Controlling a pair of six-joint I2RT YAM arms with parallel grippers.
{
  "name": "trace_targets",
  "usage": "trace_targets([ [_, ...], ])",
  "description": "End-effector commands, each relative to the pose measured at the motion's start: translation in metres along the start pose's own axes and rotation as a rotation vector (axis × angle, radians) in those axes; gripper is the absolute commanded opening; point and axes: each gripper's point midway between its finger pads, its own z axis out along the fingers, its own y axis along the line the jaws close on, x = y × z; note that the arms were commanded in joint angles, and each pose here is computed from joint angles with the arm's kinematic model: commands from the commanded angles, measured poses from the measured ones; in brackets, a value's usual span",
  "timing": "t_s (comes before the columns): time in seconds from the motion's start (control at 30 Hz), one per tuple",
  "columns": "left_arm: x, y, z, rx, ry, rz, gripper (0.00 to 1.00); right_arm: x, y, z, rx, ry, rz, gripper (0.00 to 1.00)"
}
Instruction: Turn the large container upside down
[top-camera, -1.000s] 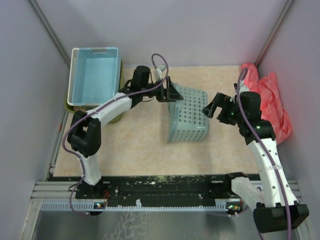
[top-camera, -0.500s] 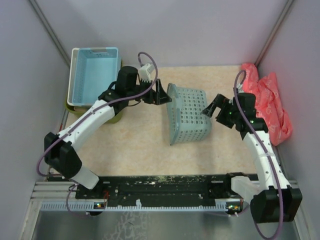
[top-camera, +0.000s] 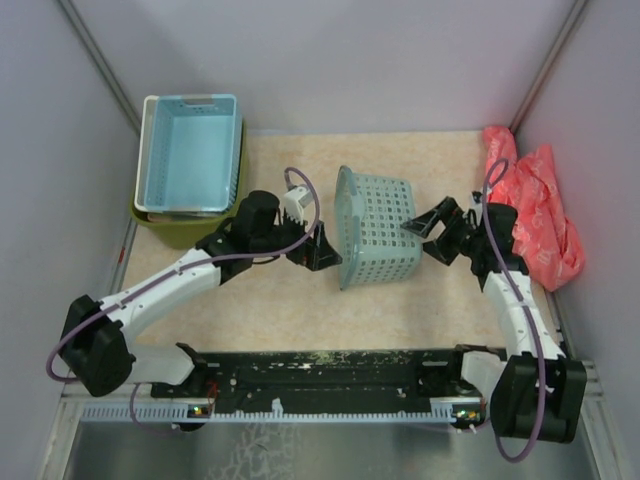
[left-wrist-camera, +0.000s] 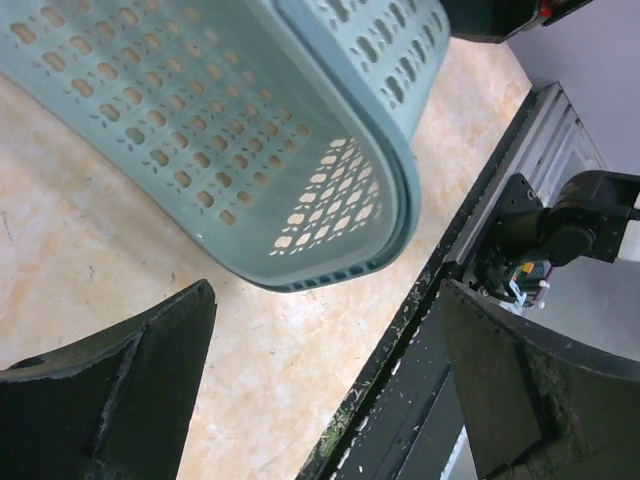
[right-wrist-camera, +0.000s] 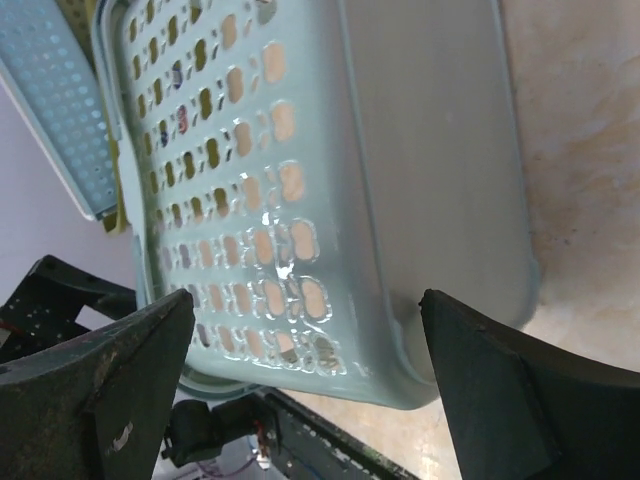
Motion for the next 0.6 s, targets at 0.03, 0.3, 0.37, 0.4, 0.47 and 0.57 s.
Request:
trace_targets([
  [0.03, -0.012, -0.021, -0.005, 0.038, -0.056, 0.189, 0.97, 0.014, 0.043, -0.006, -0.165, 0.022, -0.047, 0.96],
  [0.3, -0.004, 0.019, -0.014, -0.222, -0.081, 0.185, 0.94, 0.046, 0.085, -0.020, -0.351, 0.072, 0.084, 0.96],
  [0.37, -0.008, 0.033, -0.022, -0.302, -0.107, 0.190, 0.93, 0.051, 0.092, -0.022, -0.377, 0.099, 0.078, 0.96],
  [0.4, -0.010, 0.036, -0.025, -0.322, -0.119, 0.203, 0.91, 0.051, 0.092, -0.021, -0.368, 0.106, 0.062, 0.96],
  [0.47, -0.012, 0.043, -0.028, -0.346, -0.127, 0.233, 0.84, 0.046, 0.080, -0.014, -0.282, 0.095, 0.014, 0.95],
  [0.57, -0.014, 0.057, -0.033, -0.411, -0.135, 0.225, 0.65, 0.030, 0.061, -0.004, -0.119, 0.059, -0.046, 0.95],
])
